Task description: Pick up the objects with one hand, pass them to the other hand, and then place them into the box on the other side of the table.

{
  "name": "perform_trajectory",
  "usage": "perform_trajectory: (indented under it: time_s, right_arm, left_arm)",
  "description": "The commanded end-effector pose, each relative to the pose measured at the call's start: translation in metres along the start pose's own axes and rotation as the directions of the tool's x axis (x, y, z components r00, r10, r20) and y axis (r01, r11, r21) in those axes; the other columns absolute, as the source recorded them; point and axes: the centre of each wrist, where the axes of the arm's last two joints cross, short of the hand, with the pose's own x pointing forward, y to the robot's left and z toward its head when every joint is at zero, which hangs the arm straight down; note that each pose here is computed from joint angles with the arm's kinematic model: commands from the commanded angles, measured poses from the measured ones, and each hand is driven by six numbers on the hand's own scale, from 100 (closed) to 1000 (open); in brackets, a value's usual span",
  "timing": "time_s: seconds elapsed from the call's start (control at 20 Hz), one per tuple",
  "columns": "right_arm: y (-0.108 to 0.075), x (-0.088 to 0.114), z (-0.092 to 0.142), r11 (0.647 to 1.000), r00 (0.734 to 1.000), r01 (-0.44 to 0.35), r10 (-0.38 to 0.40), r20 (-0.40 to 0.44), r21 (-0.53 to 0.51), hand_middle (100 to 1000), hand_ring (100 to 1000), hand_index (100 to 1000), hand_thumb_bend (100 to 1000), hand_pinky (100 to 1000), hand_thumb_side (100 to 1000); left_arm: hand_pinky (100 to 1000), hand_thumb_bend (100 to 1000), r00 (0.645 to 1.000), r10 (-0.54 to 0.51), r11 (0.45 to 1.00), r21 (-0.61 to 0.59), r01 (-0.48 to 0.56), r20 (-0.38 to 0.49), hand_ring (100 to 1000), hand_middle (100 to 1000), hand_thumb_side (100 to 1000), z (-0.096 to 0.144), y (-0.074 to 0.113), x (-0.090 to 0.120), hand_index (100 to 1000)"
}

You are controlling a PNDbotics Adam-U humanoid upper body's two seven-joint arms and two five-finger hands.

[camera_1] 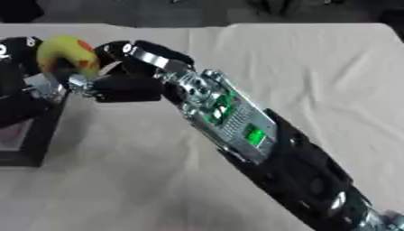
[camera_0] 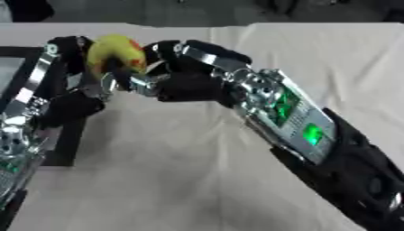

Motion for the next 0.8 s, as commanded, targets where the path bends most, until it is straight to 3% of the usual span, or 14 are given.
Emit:
perform_trajectory:
  time_s: [0.05,0.8]
  right_arm:
    - [-0.007,0.008,0.006,1.0,0.999,-0.013,0.014,0.033,-0.013,814,830,824,333,693,519]
    - [-0.027,-0.006,0.02,0.992,1.0,-0.003,0.004,0.003,-0.126,807,817,821,320,716,499]
  left_arm:
    - [526,100,1.0,-0.031,0.999,0.031,0.031,0.0,484,334,204,-0.001,0.01,0.002,379]
    - [519,100,0.994,-0.079,0.979,0.184,0.092,-0.077,477,318,160,0.016,0.038,-0.011,359]
